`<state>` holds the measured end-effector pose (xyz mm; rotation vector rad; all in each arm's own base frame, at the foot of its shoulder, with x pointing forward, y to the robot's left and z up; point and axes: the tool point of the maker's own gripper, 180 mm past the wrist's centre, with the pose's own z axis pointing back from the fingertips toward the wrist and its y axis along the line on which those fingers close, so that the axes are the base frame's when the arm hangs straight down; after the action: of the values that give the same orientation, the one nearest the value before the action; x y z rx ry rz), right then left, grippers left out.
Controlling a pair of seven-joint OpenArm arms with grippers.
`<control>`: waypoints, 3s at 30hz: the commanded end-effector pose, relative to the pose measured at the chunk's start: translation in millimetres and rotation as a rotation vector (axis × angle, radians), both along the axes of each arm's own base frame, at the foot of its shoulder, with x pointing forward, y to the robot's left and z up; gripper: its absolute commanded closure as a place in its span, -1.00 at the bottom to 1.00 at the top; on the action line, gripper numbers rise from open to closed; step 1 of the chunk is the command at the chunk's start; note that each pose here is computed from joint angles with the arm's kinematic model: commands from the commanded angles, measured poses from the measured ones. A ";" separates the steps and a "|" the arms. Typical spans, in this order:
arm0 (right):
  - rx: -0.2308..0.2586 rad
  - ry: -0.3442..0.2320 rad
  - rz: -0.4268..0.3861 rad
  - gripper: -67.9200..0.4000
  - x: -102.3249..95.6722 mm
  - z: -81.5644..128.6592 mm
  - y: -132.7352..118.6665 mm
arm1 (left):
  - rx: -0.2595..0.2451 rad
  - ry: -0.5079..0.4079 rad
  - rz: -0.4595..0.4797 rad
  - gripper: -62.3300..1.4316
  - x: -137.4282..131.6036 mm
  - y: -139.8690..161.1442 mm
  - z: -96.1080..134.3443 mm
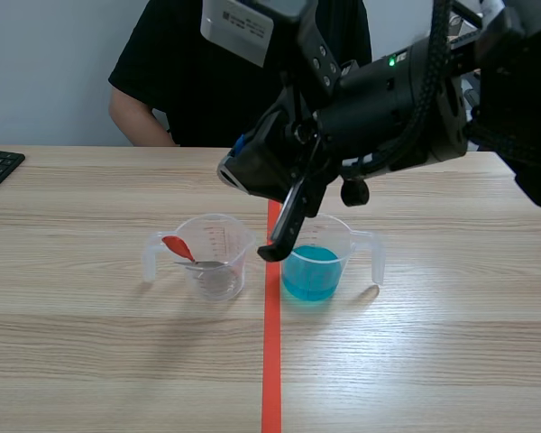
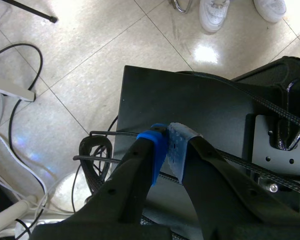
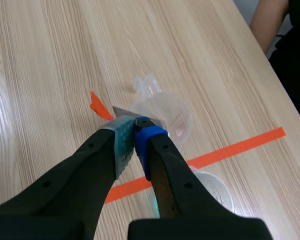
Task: Do the redox reaction experiment.
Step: 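Lift the metal plate out of the left beaker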
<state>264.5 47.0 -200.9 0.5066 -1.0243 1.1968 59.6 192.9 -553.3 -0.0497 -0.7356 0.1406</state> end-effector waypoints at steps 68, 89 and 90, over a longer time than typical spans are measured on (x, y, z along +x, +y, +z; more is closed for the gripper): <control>0.278 -0.138 0.234 -1.00 -15.6 -50.7 7.1 | 0.001 -0.009 0.002 0.87 -0.7 1.2 1.8; 0.246 -0.252 0.225 -0.79 10.7 -50.9 43.5 | 0.002 -0.009 0.002 0.87 -0.7 1.4 1.8; 0.250 -0.250 0.224 -0.73 10.8 -50.8 44.7 | 0.002 -0.009 0.002 0.87 -0.7 1.4 1.8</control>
<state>272.3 87.9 -263.5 0.6763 -1.3314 1.3667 59.6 192.7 -553.4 -0.0500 -0.7356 0.1409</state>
